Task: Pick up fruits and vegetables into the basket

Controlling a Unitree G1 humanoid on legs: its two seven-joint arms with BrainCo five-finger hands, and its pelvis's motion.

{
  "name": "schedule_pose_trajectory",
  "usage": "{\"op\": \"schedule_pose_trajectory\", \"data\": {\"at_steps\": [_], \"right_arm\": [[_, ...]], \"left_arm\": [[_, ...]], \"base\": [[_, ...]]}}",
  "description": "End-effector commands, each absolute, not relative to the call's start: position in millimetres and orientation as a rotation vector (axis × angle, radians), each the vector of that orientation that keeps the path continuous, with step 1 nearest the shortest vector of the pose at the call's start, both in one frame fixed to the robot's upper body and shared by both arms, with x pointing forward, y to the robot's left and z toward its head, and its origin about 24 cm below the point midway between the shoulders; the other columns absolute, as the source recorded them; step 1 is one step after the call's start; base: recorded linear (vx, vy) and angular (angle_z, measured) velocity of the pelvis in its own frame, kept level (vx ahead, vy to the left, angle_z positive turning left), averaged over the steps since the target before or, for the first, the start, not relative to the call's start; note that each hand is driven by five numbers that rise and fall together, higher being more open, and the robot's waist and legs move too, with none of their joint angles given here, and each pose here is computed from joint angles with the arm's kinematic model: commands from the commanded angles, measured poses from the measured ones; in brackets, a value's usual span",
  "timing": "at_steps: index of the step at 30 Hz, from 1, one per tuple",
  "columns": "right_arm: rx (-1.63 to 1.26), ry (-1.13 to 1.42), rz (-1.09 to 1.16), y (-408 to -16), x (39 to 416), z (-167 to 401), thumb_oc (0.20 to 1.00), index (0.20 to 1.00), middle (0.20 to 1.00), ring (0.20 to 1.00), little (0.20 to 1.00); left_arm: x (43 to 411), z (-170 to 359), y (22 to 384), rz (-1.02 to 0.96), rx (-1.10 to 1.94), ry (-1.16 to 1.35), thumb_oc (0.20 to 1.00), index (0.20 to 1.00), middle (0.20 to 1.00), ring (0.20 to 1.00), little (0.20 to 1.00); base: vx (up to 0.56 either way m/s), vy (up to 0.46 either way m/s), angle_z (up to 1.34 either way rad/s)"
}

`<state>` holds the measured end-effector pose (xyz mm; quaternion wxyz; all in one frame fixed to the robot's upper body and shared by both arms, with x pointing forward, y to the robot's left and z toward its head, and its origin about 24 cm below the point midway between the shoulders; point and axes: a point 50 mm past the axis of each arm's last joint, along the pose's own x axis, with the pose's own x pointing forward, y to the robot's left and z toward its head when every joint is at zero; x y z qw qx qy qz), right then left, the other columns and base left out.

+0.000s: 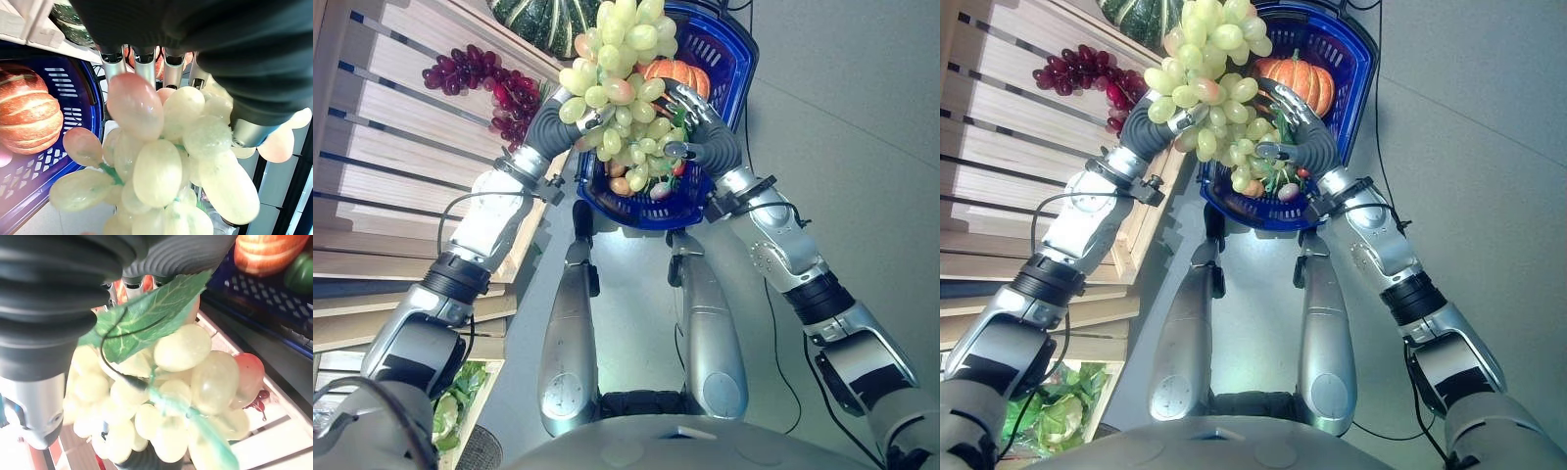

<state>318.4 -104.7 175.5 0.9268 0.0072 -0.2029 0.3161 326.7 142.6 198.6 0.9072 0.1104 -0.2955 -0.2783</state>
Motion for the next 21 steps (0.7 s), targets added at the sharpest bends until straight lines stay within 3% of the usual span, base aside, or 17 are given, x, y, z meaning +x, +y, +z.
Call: {"op": "schedule_pose_trajectory", "data": {"at_steps": [1, 20, 21], "right_arm": [[0.024, -0.502, 0.760, -88, 302, 197, 1.000, 1.000, 1.000, 1.000, 1.000], [-0.056, -0.257, 0.849, -78, 305, 174, 1.000, 1.000, 1.000, 1.000, 1.000], [-0.053, -0.255, 0.858, -77, 305, 174, 0.878, 0.878, 0.878, 0.878, 0.878]], "left_arm": [[307, 235, 119, -0.709, 0.219, -0.808, 0.200, 0.200, 0.200, 0.200, 0.200], [289, 254, 112, -0.739, 0.250, -0.940, 0.200, 0.200, 0.200, 0.200, 0.200], [289, 254, 111, -0.744, 0.251, -0.941, 0.200, 0.200, 0.200, 0.200, 0.200]], "base": [[0.00, 0.000, 0.00], [0.00, 0.000, 0.00], [0.00, 0.000, 0.00]]}}
